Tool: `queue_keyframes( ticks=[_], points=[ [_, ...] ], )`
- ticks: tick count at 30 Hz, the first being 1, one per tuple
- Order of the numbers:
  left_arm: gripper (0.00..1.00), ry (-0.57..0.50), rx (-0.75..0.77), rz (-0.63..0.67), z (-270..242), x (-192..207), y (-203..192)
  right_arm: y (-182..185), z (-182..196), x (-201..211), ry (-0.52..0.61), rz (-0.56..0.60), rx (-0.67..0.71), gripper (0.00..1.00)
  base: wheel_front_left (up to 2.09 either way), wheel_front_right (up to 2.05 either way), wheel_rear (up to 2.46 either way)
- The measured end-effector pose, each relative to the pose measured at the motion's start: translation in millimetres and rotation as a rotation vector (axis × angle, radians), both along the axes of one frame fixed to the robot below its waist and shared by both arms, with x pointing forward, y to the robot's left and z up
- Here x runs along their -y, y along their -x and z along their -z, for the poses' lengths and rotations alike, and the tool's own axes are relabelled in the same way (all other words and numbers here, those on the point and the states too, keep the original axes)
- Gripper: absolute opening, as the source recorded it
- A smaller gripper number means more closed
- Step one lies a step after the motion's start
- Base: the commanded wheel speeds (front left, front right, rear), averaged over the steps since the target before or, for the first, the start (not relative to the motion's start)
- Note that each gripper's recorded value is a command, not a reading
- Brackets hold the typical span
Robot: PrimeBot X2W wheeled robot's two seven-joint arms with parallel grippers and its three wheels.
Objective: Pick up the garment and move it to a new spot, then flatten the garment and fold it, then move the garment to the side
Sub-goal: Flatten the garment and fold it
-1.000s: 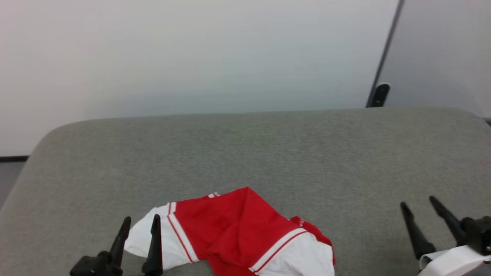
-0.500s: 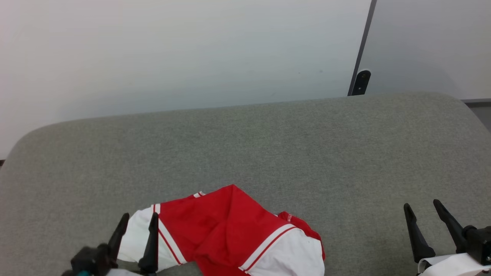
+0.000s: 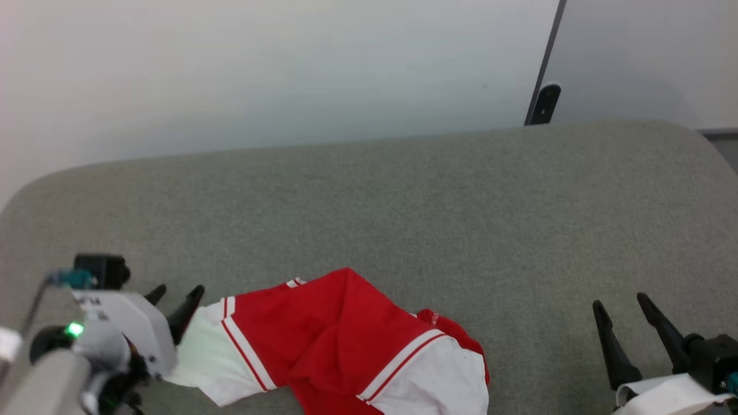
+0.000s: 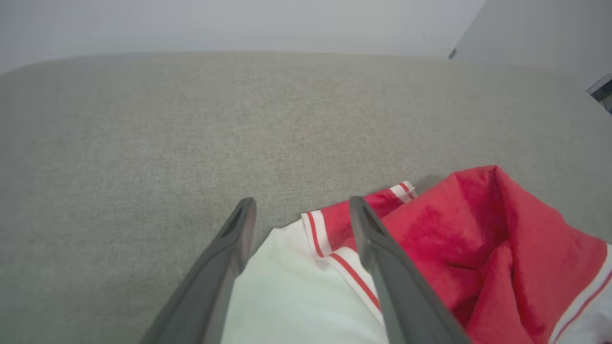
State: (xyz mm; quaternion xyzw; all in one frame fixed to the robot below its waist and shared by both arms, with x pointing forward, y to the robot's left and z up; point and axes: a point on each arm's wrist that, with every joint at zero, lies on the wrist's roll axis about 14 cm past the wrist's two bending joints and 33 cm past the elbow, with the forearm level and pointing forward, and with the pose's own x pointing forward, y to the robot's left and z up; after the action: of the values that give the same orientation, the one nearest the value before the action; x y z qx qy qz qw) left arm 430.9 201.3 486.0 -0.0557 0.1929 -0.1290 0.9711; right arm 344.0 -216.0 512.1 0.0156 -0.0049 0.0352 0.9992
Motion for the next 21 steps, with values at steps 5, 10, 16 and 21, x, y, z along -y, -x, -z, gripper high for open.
queue_keyframes(
  ticks=[5,10,16,21],
  points=[
    [1.0,0.012,-0.286,-0.012,28,-16,-9,-7,0,0,0.001,0.002,-0.005,1.0,0.0,0.0,0.0],
    [1.0,0.011,-0.496,-0.032,55,-20,-12,-12,5,2,0.0,0.01,-0.021,1.0,0.0,0.0,0.0],
    [1.0,-0.002,-0.71,-0.038,87,-12,1,-14,11,6,0.002,0.024,-0.04,1.0,0.0,0.0,0.0],
    [1.0,-0.014,-0.749,-0.029,92,-8,4,-15,11,7,0.0,0.027,-0.037,1.0,0.0,0.0,0.0]
  ],
)
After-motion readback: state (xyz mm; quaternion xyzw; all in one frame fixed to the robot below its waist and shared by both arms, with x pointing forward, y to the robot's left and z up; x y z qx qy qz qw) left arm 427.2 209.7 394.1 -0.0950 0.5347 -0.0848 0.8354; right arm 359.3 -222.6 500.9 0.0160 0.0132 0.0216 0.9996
